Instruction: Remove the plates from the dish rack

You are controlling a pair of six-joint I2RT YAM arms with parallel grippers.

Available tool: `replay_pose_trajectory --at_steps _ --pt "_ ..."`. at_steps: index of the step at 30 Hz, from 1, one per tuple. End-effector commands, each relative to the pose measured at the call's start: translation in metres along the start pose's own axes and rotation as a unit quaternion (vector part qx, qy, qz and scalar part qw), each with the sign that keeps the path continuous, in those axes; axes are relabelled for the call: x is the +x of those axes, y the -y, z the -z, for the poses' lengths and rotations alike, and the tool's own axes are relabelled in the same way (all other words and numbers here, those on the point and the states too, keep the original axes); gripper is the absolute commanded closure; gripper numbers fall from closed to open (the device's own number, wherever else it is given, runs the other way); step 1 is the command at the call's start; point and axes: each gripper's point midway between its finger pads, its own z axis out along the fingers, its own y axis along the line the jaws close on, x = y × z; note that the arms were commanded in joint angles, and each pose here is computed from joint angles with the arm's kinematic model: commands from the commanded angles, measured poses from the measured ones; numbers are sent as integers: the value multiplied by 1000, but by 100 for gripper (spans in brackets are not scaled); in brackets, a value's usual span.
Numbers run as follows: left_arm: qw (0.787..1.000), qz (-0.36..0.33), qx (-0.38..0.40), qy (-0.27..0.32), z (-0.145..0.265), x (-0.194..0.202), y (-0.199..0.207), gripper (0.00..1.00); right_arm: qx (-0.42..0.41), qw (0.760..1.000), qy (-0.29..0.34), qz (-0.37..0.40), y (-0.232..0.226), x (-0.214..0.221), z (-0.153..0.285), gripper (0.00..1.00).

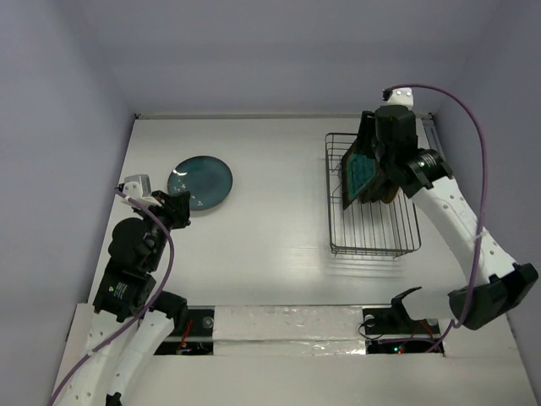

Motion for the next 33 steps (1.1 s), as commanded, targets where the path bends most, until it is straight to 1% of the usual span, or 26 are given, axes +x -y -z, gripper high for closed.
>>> replay_pose_trajectory --at_steps 1,3,4,7,12,15,16,20,23,24,25,26,31,32,33 --pt "1000 4 4 16 -3 -10 5 92 25 995 -77 58 20 43 -20 37" --pt "1000 4 6 15 -4 -10 5 86 30 995 -83 49 29 47 -34 37" --pt "1000 4 5 12 -4 -9 5 79 30 995 -87 48 31 49 -38 37" --pt "1000 4 5 12 -5 -9 5 71 60 992 -94 55 41 56 -49 39" --pt "1000 3 11 12 -4 -8 7 69 64 988 -125 63 48 78 -69 42" --pt "1000 3 13 11 -5 -8 8 69 56 986 -142 70 42 91 -81 48" --pt "1000 2 13 10 -5 -7 8 69 55 985 -145 72 42 92 -83 54" --pt "1000 3 17 8 -6 -6 9 69 64 984 -149 77 44 89 -91 60" --pt "1000 3 17 6 -6 -5 9 69 73 983 -148 85 46 82 -92 70" --pt "1000 3 17 7 -6 -5 9 69 75 983 -141 84 46 76 -91 77" --pt "1000 3 17 7 -6 -5 9 69 75 984 -138 89 47 71 -89 80" --pt "1000 2 18 7 -6 -6 10 69 74 984 -137 92 48 69 -87 82" --pt "1000 4 22 7 -7 -5 11 68 83 986 -103 102 54 39 -72 98" --pt "1000 4 23 6 -7 -5 11 68 84 987 -94 102 54 32 -69 100" --pt "1000 4 24 6 -7 -5 12 68 88 986 -92 104 56 29 -68 100"
